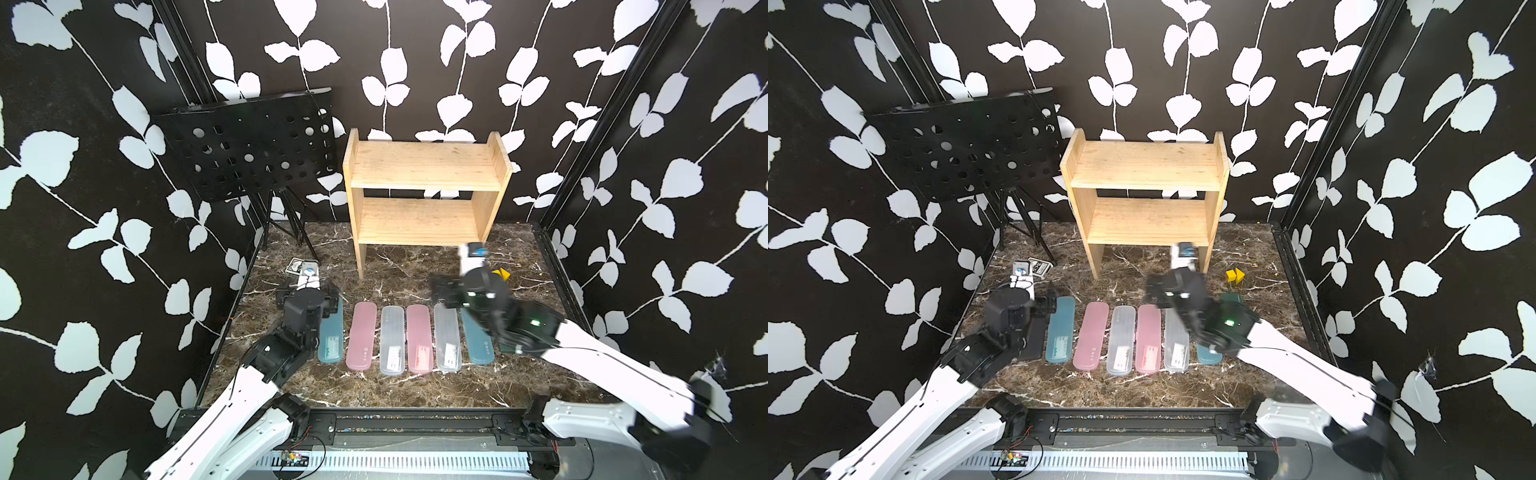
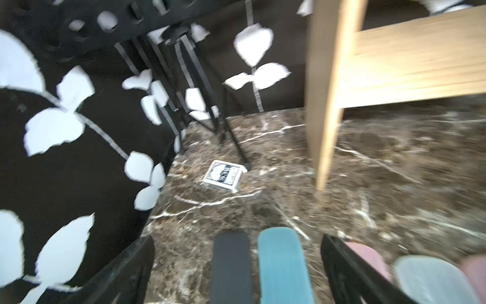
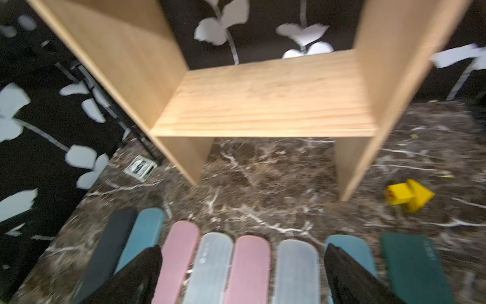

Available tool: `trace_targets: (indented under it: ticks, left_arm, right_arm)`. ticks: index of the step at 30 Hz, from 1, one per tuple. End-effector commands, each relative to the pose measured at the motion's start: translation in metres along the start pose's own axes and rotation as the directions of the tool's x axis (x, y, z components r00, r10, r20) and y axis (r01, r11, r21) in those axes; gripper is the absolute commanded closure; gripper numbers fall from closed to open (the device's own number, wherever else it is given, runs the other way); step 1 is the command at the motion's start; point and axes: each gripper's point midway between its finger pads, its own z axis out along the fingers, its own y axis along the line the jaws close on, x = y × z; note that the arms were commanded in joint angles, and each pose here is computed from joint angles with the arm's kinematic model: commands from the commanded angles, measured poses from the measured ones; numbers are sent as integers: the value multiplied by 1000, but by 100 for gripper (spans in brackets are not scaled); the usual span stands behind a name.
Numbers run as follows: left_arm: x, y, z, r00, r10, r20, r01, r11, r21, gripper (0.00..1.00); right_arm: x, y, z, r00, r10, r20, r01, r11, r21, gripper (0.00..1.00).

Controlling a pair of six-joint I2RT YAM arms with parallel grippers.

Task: Remove the pencil cases from the shelf
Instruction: Reset both arms

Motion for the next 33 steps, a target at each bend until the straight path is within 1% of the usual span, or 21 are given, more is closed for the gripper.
trace_targets:
  ticks: [1, 4, 5, 6, 8, 10, 11, 13, 15, 16, 17, 20, 24, 25, 27, 30, 32, 33]
  left_arm:
    - [-8, 2, 22, 999, -18, 40, 19, 999, -39, 1]
    - [8, -10, 54, 1000, 29, -3, -29, 999, 15, 1]
    - [17, -7, 65, 999, 30, -25, -30, 1000, -3, 1]
    - [28, -1, 76, 998, 30, -48, -32, 999, -37, 1]
    - [48, 8, 95, 998, 3, -64, -8, 997, -73, 1]
    - [65, 10, 111, 998, -17, -58, 13, 998, -62, 1]
    - [70, 9, 116, 999, -8, -51, 5, 998, -57, 1]
    - [76, 6, 126, 999, 32, -37, -34, 998, -46, 1]
    - [85, 5, 135, 998, 42, -40, -44, 998, -50, 1]
    - [87, 4, 140, 999, 35, -26, -37, 998, -49, 1]
    - [93, 2, 143, 998, 50, -27, -52, 998, -45, 1]
    - [102, 2, 149, 999, 42, 20, -41, 998, -53, 1]
    - [114, -3, 151, 998, 31, 54, -30, 999, -14, 1]
    - [118, -6, 152, 998, 33, 45, -33, 999, 3, 1]
    - [116, -8, 155, 996, 39, 83, -39, 999, 2, 1]
    - [120, -8, 157, 999, 40, 30, -40, 999, 7, 1]
    - [118, -8, 159, 999, 35, 40, -35, 999, 6, 1]
    - [120, -7, 159, 999, 35, 20, -35, 999, 10, 1]
  right_arm:
    - [9, -86, -3, 998, -55, 11, 50, 969, 243, 1]
    - [5, -132, -4, 987, -156, 50, 126, 918, 376, 1]
    - [6, -143, 0, 982, -183, 40, 151, 902, 405, 1]
    - [10, -159, 5, 981, -191, 15, 165, 883, 440, 1]
    - [21, -183, 20, 983, -174, -53, 179, 870, 460, 1]
    - [31, -203, 36, 983, -157, -96, 184, 860, 477, 1]
    - [34, -208, 43, 982, -159, -101, 188, 857, 479, 1]
    - [38, -215, 57, 982, -167, -85, 187, 861, 472, 1]
    - [40, -224, 69, 987, -156, -36, 155, 876, 457, 1]
    - [46, -230, 76, 988, -153, -24, 147, 884, 445, 1]
    - [51, -235, 82, 989, -148, -20, 142, 887, 439, 0]
    - [66, -247, 96, 983, -177, -45, 179, 889, 422, 1]
    - [74, -249, 113, 971, -239, 17, 213, 892, 398, 0]
    - [76, -250, 118, 965, -261, 22, 232, 890, 393, 1]
    - [88, -253, 130, 964, -266, 11, 242, 892, 382, 0]
    - [106, -252, 146, 958, -285, 20, 262, 905, 336, 1]
    - [107, -257, 143, 961, -273, 52, 237, 903, 359, 1]
    - [110, -257, 143, 963, -269, 33, 241, 904, 354, 1]
